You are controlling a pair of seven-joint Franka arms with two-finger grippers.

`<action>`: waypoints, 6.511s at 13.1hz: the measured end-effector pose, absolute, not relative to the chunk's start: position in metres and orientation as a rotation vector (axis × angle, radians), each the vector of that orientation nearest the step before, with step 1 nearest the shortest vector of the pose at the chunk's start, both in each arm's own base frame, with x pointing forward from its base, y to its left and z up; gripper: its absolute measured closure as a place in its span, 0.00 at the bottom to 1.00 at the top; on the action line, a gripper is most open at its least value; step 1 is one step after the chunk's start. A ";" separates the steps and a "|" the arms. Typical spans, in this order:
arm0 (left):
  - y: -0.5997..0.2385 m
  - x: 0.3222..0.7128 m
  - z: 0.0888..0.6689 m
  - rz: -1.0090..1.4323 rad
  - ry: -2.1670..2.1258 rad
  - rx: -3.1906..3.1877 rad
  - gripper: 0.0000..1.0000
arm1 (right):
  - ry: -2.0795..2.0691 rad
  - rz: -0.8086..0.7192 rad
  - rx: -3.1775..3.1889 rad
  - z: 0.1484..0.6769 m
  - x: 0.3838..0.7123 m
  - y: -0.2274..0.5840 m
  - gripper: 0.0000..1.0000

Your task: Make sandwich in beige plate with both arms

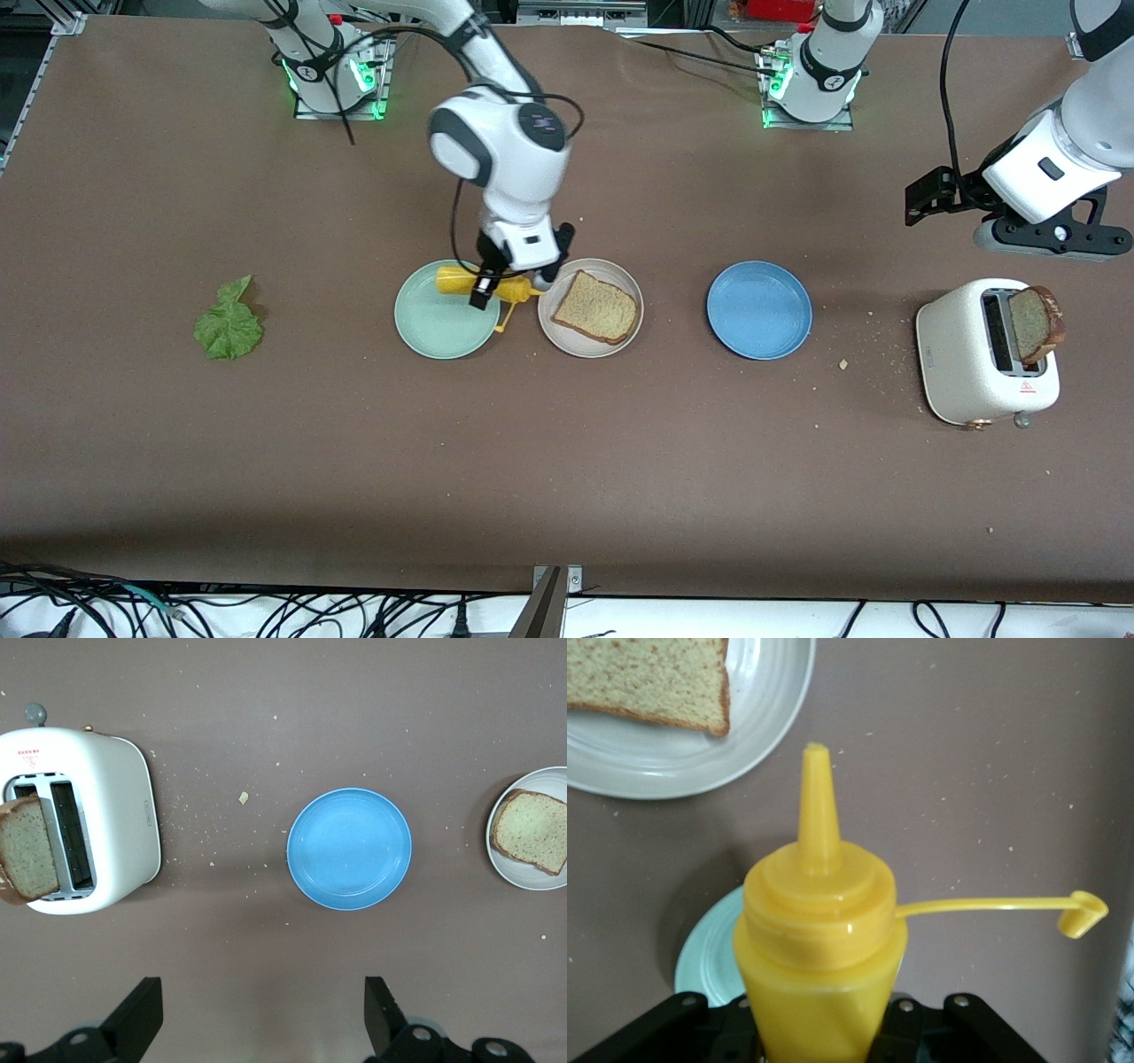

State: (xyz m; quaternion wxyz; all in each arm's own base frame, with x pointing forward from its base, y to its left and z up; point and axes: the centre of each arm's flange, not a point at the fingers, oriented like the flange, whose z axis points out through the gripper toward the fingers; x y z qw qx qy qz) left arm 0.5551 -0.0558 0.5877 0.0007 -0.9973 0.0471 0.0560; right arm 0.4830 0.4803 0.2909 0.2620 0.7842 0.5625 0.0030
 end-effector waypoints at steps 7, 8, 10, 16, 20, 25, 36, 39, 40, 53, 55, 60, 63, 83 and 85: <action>-0.056 0.555 0.588 0.176 0.148 -3.132 0.00 | 1.325 -0.061 1.811 0.194 0.462 0.523 0.86; -0.056 0.555 0.588 0.176 0.148 -3.132 0.00 | 1.321 -0.062 1.802 0.193 0.461 0.524 0.86; -0.056 0.555 0.588 0.176 0.148 -3.132 0.00 | 1.316 -0.055 1.800 0.197 0.461 0.527 0.86; -0.056 0.555 0.588 0.176 0.148 -3.132 0.00 | 1.258 -0.070 1.976 0.259 0.503 0.509 0.86; -0.056 0.555 0.588 0.176 0.148 -3.132 0.00 | 1.342 -0.129 2.249 0.354 0.572 0.434 0.86; -0.056 0.555 0.588 0.177 0.147 -3.132 0.00 | 1.579 -0.104 2.642 0.429 0.649 0.283 0.86; -0.055 0.555 0.588 0.177 0.146 -3.132 0.00 | 2.207 0.638 3.075 0.336 0.620 0.037 0.86; -0.055 0.555 0.588 0.177 0.147 -3.132 0.00 | 2.301 0.886 3.043 0.280 0.578 0.002 0.86; -0.055 0.555 0.588 0.177 0.147 -3.132 0.00 | 2.328 0.961 3.024 0.263 0.563 -0.004 0.86; -0.057 0.555 0.588 0.177 0.151 -3.132 0.00 | 2.471 1.481 2.734 0.161 0.470 -0.070 0.86; -0.057 0.555 0.588 0.177 0.151 -3.132 0.00 | 2.456 1.498 2.751 0.152 0.469 -0.067 0.86; -0.057 0.555 0.588 0.177 0.151 -3.132 0.00 | 2.438 1.540 2.763 0.148 0.469 -0.064 0.82; -0.057 0.555 0.588 0.177 0.151 -3.132 0.00 | 2.417 1.542 2.788 0.146 0.469 -0.064 0.48; -0.057 0.555 0.588 0.177 0.151 -3.131 0.00 | 2.001 0.692 3.245 0.234 0.549 -0.168 0.03; -0.057 0.555 0.588 0.177 0.151 -3.131 0.00 | 1.854 0.563 3.312 0.280 0.585 -0.165 0.03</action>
